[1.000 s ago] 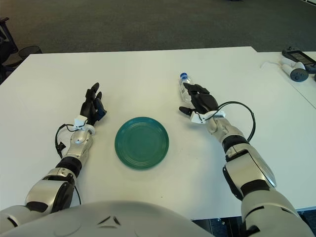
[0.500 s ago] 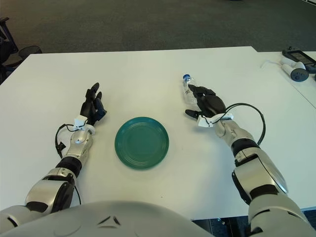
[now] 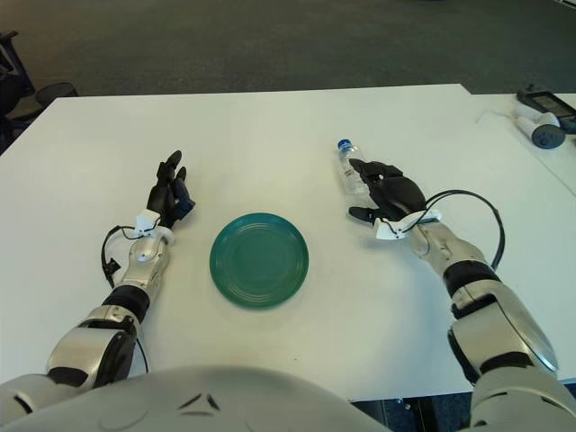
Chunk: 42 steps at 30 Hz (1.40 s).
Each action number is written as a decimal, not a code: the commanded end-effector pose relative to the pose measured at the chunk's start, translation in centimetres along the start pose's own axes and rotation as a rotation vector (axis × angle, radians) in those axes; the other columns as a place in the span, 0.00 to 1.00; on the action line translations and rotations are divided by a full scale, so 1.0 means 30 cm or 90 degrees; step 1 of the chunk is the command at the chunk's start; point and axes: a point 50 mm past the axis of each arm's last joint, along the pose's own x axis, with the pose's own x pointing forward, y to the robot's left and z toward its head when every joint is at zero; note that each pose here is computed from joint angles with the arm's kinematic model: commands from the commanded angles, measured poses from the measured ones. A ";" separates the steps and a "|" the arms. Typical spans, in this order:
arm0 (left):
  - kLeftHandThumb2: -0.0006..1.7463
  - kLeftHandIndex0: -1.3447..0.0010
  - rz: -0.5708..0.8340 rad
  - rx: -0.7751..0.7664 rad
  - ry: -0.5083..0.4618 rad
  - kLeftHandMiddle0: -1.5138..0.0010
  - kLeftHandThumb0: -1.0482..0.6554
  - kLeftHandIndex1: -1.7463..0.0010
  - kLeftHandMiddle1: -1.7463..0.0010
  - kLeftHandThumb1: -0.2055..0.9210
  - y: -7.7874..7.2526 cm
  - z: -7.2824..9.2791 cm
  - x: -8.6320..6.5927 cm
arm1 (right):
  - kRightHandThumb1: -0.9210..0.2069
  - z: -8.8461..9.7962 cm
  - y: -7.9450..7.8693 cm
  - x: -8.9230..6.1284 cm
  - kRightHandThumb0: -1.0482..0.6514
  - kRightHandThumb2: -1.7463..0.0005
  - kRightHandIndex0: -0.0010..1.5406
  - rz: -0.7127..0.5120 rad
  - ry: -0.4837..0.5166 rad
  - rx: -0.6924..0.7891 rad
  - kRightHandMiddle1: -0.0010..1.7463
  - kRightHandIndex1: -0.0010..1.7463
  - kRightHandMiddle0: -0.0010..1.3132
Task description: Put the bottle into the plate.
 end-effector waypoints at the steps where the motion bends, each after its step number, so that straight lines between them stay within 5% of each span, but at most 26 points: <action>1: 0.60 1.00 -0.004 0.006 0.121 0.83 0.12 0.72 0.99 1.00 0.005 -0.134 -0.142 | 0.00 0.005 0.041 -0.065 0.11 0.53 0.19 0.060 -0.009 -0.011 0.29 0.06 0.00; 28: 0.60 1.00 -0.015 0.002 0.115 0.83 0.12 0.72 0.99 1.00 -0.012 -0.129 -0.131 | 0.00 0.096 0.011 -0.222 0.07 0.44 0.18 0.119 -0.059 -0.049 0.32 0.07 0.00; 37: 0.60 1.00 -0.020 0.002 0.116 0.83 0.12 0.73 0.99 1.00 -0.016 -0.129 -0.126 | 0.00 0.074 0.010 -0.232 0.06 0.43 0.17 0.114 -0.042 -0.074 0.36 0.08 0.00; 42: 0.60 1.00 -0.022 0.000 0.118 0.84 0.11 0.73 0.99 1.00 -0.018 -0.130 -0.125 | 0.00 0.058 -0.026 -0.215 0.07 0.46 0.18 0.047 -0.048 -0.099 0.35 0.09 0.00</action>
